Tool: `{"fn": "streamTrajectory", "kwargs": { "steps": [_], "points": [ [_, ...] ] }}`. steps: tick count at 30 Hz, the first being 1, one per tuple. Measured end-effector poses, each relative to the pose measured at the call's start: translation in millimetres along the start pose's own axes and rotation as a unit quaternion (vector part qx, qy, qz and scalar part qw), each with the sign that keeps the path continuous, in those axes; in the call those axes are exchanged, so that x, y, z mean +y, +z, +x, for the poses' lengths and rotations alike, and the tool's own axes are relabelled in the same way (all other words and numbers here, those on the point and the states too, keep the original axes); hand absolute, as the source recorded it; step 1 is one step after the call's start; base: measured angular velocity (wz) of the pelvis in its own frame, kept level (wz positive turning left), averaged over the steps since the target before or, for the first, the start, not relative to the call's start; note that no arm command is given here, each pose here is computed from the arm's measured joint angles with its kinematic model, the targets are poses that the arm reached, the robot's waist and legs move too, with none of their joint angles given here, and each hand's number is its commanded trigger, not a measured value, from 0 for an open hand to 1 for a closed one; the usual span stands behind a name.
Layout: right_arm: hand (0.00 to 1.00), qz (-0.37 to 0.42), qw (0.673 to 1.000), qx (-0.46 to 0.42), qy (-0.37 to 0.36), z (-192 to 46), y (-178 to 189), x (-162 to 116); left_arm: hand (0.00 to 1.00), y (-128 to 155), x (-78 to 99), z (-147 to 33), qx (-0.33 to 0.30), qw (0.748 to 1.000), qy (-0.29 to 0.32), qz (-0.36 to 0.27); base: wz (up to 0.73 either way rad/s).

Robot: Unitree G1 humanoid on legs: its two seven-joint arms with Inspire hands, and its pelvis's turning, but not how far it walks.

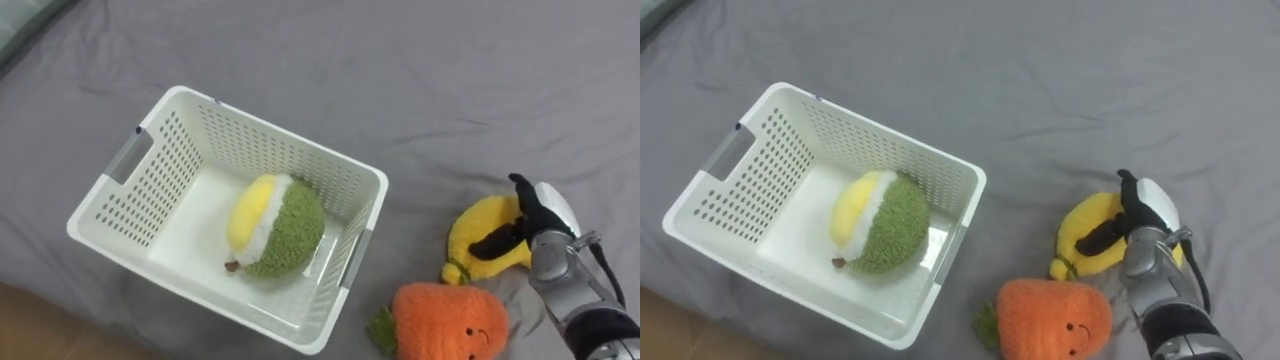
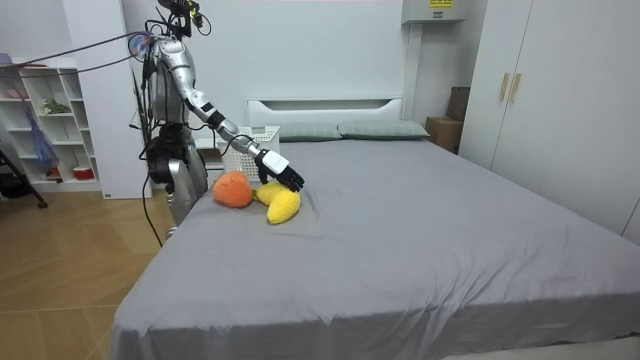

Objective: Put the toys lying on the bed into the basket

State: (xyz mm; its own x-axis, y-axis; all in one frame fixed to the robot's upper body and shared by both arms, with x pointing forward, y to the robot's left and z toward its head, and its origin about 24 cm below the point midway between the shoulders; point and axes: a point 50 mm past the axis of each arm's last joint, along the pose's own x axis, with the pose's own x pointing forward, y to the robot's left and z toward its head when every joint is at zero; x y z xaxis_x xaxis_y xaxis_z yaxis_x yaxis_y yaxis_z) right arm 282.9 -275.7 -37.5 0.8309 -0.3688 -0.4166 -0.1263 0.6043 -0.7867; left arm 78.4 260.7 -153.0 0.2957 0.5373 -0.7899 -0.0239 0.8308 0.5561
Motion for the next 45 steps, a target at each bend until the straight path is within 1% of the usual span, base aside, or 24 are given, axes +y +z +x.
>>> {"fn": "streamTrajectory", "kwargs": {
  "steps": [4,9,15,16,17,23,31,45],
  "points": [
    [0.0,-0.025,1.0,0.008,0.004,0,-5,1,0.0,0,1.8,0.6,0.0,1.0,0.0,0.002,0.0],
    [0.0,-0.081,0.996,0.014,0.022,-2,-14,7,0.0,0,4.4,1.7,-0.001,1.0,-0.005,0.019,0.0],
    [0.0,-0.13,0.991,0.012,0.031,-3,-15,9,0.0,1,1.7,1.2,-0.005,0.999,-0.012,0.038,0.0],
    [0.66,-0.146,0.989,0.007,0.034,-3,-15,10,0.0,1,1.8,1.3,-0.004,0.999,-0.012,0.038,0.0],
    [1.0,-0.16,0.986,0.004,0.038,-3,-14,12,0.0,2,2.3,1.5,-0.005,0.999,-0.012,0.039,0.0],
    [1.0,-0.202,0.979,0.004,0.041,-3,-16,11,0.0,8,2.8,2.4,-0.016,0.999,-0.017,0.045,0.01],
    [1.0,-0.232,0.972,0.002,0.026,-2,-19,3,0.0,9,2.6,2.4,-0.018,0.999,-0.018,0.045,0.01],
    [1.0,-0.23,0.973,0.002,0.03,-2,-20,2,0.0,17,2.7,3.2,-0.026,0.999,-0.018,0.042,0.0]
  ]
}}
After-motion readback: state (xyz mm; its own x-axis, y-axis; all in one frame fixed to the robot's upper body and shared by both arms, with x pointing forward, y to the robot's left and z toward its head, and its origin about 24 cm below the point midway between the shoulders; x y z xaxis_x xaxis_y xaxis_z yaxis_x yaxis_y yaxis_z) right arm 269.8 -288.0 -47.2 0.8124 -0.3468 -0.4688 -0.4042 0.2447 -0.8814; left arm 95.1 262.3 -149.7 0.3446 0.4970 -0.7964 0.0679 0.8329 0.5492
